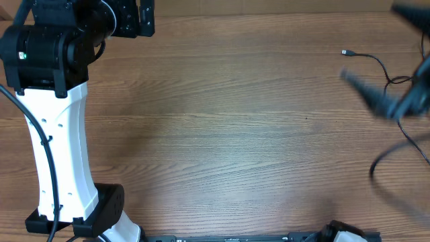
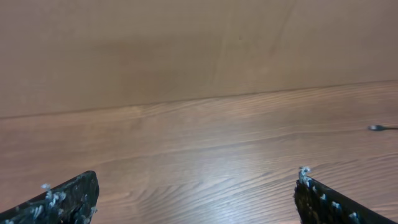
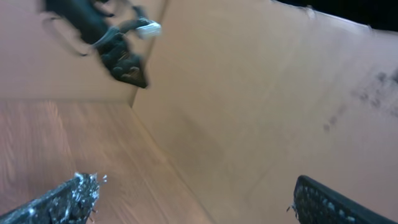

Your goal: Untangle cables

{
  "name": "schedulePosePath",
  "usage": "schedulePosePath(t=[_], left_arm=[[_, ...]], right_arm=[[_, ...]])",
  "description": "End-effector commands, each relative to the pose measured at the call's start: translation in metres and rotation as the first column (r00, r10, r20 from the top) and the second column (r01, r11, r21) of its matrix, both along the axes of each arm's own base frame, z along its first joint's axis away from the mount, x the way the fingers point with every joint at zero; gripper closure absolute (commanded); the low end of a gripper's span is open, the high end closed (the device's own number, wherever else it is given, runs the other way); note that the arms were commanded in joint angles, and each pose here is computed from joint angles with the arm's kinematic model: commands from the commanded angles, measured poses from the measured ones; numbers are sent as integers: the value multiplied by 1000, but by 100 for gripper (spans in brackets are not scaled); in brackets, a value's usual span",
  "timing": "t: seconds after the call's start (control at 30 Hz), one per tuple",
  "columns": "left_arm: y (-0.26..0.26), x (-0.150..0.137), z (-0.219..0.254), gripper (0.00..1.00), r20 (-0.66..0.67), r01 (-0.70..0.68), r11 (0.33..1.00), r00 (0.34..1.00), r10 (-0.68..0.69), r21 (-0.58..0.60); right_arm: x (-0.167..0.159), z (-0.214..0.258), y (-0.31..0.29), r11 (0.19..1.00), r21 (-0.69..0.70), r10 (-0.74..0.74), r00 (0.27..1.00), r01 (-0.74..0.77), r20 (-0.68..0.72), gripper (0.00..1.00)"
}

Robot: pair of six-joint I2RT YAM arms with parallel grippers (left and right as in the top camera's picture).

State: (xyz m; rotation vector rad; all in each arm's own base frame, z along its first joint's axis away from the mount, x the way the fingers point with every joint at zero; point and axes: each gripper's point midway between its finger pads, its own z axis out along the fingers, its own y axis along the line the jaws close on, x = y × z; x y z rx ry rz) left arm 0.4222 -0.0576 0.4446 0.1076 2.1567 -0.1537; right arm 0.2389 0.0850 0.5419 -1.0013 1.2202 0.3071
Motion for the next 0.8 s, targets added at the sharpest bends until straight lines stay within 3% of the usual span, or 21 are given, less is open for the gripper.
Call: schedulePosePath(t=[0.0, 0.2, 0.3, 0.4, 0.47, 0.53, 0.67, 0.77], left_arm=[[13, 2, -4, 0, -4, -54, 996, 998, 55, 69], [18, 0, -7, 0, -19, -79, 993, 997, 81, 89], [18, -2, -10, 0, -33, -77, 993, 996, 80, 91], [18, -4, -13, 0, -47, -73, 993, 996, 78, 92], [17, -5, -15, 0, -55, -68, 994, 996, 73, 89], [16, -6, -16, 0, -61, -69, 994, 995, 75, 83], [12, -7, -16, 0, -67, -51, 996, 996, 56, 71], [13, -7, -16, 0, -66, -52, 996, 996, 56, 71]], right_arm=[[-67, -5, 27, 994, -110, 44, 977, -22, 208, 0], [-162, -17, 58, 979, -191, 28, 873, 76, 487, 0], [-219, -18, 70, 964, -164, -56, 767, 207, 639, 0], [-241, -14, 68, 948, -102, -144, 693, 301, 706, 0], [-240, -7, 58, 937, -24, -236, 681, 349, 693, 0], [-221, -4, 33, 910, 150, -402, 741, 386, 538, 0], [-154, -41, -16, 805, 328, -571, 794, 494, 206, 0], [-108, -79, -53, 698, 395, -657, 754, 597, 21, 0]])
